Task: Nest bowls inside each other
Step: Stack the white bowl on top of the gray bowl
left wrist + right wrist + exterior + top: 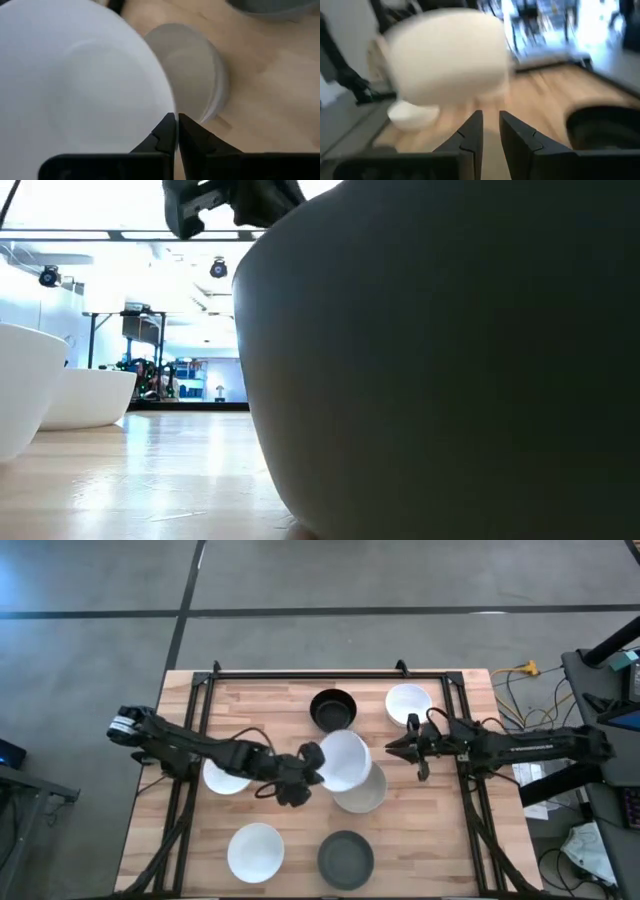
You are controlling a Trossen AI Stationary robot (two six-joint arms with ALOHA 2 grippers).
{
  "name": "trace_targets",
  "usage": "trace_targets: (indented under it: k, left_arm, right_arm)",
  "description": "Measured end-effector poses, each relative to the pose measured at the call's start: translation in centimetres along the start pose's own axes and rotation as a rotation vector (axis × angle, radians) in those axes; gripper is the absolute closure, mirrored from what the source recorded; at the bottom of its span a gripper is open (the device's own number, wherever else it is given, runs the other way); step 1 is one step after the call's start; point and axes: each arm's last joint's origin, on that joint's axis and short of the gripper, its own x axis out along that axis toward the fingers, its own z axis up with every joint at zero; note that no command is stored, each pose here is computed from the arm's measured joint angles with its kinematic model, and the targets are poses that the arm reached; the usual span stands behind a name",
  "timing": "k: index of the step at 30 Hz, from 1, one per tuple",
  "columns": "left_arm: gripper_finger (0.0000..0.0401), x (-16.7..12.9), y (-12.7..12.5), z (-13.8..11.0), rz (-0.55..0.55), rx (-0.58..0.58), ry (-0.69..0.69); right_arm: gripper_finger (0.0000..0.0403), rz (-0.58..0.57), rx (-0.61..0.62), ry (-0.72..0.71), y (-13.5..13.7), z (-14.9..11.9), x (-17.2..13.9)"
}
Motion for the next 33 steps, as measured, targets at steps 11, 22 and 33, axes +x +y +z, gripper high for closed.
trace_targets:
  k: [11,22,33]
  left_arm:
    - [0.0401,3.2,4.2,2.1,-0.341,0.165,0.040]
    - [0.0401,7.2,6.1,2.1,-0.459,0.251,0.105]
    - [0.0401,9.1,5.5,1.4,-0.571,0.268,0.097]
  right_arm:
    - [0.0344,-0.144,0.048,0.097,-0.2,-0.3,-3.0]
    - [0.0344,-0.140,0.035,0.079,-0.2,-0.6,-3.4]
    - [0.0344,-0.149,0.020,0.095,-0.2,-0.7,-3.4]
